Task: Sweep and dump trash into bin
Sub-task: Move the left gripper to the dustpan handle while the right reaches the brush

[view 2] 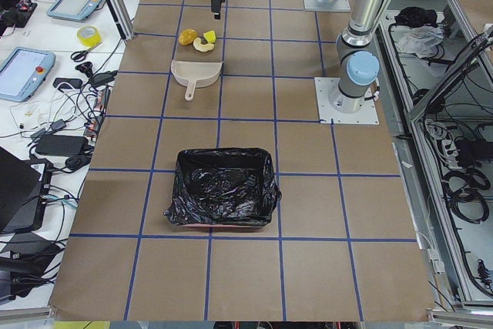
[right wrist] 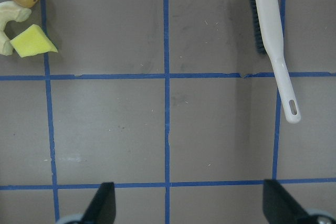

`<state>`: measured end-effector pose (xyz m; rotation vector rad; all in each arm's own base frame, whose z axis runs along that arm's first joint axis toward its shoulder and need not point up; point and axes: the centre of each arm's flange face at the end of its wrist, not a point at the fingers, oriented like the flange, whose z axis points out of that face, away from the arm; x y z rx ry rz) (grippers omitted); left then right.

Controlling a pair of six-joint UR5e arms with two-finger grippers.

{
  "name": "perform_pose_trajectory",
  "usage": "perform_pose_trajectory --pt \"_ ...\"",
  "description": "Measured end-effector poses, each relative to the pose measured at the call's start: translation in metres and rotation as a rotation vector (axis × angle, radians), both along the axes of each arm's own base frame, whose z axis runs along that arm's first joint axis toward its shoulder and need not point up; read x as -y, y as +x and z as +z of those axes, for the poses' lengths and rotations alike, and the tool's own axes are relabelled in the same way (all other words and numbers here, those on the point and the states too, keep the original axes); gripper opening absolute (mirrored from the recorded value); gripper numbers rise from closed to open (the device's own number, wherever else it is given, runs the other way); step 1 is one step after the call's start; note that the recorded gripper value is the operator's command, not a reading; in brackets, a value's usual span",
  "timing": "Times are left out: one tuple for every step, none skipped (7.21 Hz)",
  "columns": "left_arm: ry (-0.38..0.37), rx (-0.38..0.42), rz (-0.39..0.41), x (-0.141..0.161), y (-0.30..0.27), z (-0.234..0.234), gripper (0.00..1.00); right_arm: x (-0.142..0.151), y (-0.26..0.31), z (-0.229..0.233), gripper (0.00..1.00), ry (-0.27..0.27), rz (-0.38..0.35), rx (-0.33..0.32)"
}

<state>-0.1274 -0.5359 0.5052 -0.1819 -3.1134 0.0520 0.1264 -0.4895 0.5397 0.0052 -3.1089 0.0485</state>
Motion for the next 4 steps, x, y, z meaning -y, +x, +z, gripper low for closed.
perform_pose_trajectory --pt "0.000 -0.001 0.004 0.0000 0.0000 0.0001 1.00 -0.0002 0.0000 -0.0009 1.00 0.002 0.000 0.000" --pt "0.000 -0.002 0.005 0.0000 0.0000 0.0001 1.00 -0.0007 -0.0002 -0.0016 1.00 0.003 -0.003 0.000" --pt "0.002 -0.002 0.003 0.0005 0.0001 -0.0007 1.00 0.0003 -0.0015 -0.0033 1.00 0.005 -0.007 -0.002" --pt "0.007 0.000 -0.017 0.0027 0.0022 -0.0040 1.00 0.0024 -0.0039 -0.0060 1.00 0.007 -0.012 -0.008"
